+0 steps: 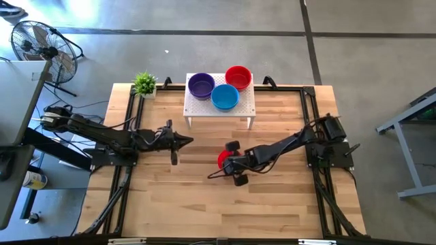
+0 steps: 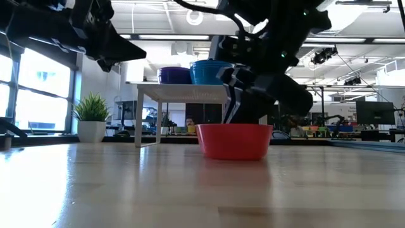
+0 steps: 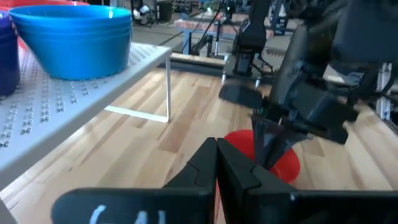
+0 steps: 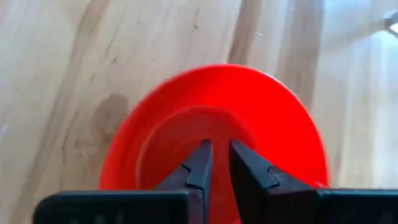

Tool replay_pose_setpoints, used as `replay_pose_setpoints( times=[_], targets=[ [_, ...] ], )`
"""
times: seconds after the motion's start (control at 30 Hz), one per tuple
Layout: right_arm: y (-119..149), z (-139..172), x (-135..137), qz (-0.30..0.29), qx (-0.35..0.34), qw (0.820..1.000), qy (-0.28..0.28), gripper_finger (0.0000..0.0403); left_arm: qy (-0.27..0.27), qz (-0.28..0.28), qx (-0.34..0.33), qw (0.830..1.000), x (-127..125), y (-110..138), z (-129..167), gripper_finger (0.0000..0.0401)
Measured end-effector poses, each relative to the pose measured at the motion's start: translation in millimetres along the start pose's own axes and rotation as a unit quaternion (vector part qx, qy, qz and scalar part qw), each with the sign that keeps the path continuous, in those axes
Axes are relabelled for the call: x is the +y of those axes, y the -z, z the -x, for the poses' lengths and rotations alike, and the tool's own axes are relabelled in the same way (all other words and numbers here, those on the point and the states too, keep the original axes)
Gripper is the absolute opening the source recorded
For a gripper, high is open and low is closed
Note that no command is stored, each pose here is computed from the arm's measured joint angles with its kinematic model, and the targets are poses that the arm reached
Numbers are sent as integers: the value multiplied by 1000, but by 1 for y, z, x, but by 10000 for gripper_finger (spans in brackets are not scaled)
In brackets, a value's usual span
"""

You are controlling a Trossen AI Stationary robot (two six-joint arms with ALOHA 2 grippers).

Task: Pick & Place Mini bowls
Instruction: Stack the red bowl on the red bowl on the shelf

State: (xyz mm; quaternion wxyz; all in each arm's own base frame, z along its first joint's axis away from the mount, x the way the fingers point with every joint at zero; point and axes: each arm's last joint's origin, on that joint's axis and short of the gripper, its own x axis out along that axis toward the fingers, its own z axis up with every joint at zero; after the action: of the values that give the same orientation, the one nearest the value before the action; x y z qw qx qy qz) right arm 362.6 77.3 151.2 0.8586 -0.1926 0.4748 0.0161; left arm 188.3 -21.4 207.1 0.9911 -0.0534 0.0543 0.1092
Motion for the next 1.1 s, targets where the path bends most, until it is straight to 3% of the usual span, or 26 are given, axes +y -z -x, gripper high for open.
replay_pose_setpoints(
  times=[0.17,0.33,0.53,0.7,0.87,1.1],
  targets=[
    [-9,18,-1,-9,5,1000,10,93,-4,-2,5,1000,0,1,0,0],
    [-13,40,12,-7,-5,1000,-17,144,-9,-5,13,1000,1,3,0,0],
    [-9,46,38,18,14,997,-74,164,-17,-6,13,1000,1,3,0,0],
    [-6,37,46,26,26,999,-36,151,-19,-6,6,1000,2,0,3,0],
    [-3,20,45,27,37,998,-50,118,-30,-9,9,999,3,0,5,0],
    [-2,15,42,63,40,997,-26,18,-33,-11,16,999,4,1,5,0]
  ],
)
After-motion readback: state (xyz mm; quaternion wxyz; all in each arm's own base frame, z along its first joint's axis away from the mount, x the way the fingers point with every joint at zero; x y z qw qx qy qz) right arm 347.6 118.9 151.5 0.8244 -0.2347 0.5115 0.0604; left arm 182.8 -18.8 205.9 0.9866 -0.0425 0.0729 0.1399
